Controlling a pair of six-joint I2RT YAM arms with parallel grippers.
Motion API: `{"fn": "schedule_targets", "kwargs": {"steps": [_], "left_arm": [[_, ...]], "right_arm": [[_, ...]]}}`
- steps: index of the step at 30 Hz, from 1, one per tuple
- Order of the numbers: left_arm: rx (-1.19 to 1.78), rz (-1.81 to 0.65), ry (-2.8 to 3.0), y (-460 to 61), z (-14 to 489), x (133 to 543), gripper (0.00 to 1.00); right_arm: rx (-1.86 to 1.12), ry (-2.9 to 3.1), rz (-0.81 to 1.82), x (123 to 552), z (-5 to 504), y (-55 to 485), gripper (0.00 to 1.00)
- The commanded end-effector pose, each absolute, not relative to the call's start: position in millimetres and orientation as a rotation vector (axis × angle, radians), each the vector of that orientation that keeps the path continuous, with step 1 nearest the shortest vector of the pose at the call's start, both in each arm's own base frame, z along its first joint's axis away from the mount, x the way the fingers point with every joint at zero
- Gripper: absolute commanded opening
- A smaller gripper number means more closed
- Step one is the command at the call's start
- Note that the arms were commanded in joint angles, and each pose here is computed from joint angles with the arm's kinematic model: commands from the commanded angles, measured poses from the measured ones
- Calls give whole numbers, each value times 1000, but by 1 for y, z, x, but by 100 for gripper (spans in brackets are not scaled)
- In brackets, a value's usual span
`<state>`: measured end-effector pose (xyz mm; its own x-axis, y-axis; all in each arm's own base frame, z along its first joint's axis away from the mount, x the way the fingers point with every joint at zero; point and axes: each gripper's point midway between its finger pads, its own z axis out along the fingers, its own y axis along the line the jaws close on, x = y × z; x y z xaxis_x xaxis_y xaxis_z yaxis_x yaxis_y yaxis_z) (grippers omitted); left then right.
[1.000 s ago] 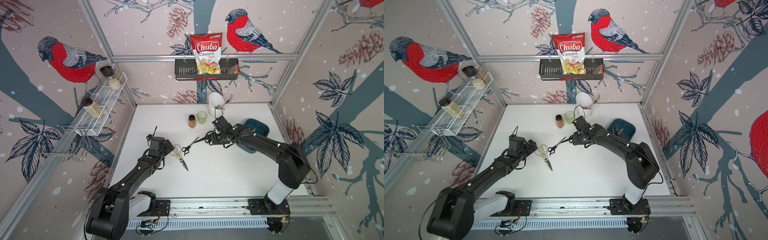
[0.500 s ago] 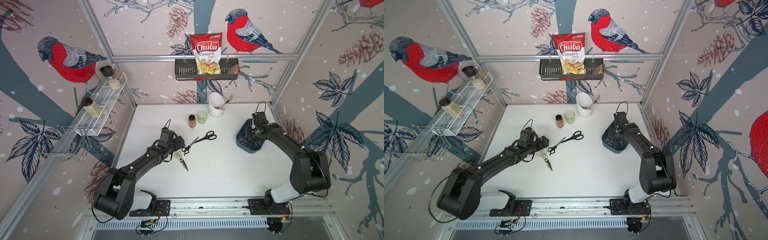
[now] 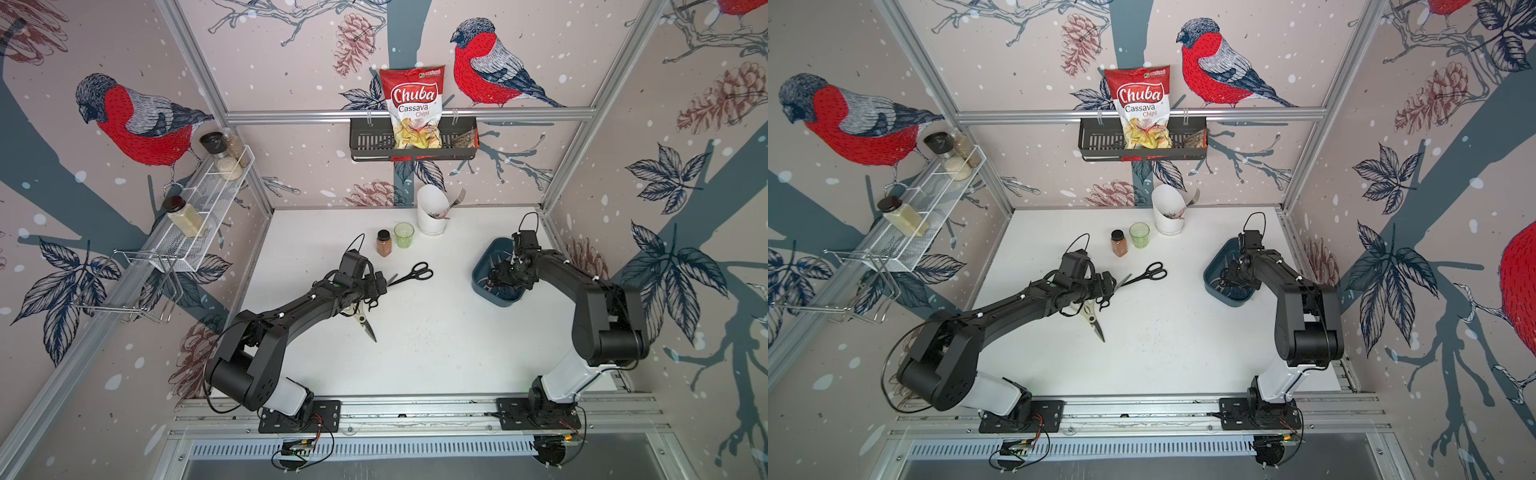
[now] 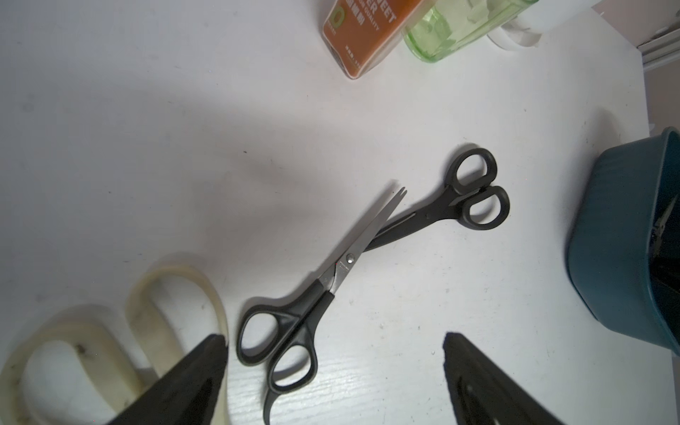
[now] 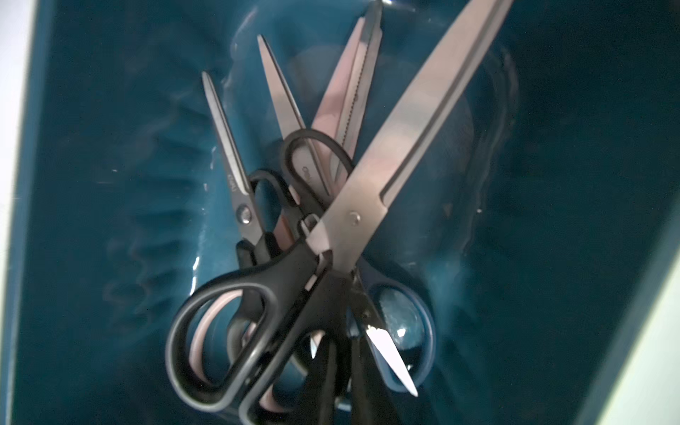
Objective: Put the scissors into the storage box
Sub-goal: Place the scissors in the storage box, then pick up the scissors from the center of the board.
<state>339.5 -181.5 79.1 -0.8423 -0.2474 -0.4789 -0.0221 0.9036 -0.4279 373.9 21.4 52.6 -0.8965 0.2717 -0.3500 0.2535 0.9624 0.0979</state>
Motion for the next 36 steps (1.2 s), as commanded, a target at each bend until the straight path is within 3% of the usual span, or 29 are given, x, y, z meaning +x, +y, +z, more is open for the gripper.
{"fn": "schedule_targets", "kwargs": {"steps": [1, 10, 17, 27, 36], "left_arm": [[-159, -564, 2541, -185, 78, 337, 95], [-147, -538, 2540, -184, 81, 340, 95], [-190, -490, 2494, -174, 88, 343, 95], [-259, -365, 2416, -144, 95, 335, 95], [-307, -315, 2372, -128, 88, 327, 95]], "right_arm": [[372, 2719, 63, 381, 55, 21, 31], [271, 2635, -132, 389, 102, 33, 41], [11, 2605, -78, 398, 124, 125, 42], [-132, 2690, 68, 401, 92, 227, 45], [53, 2756, 274, 396, 55, 258, 46]]}}
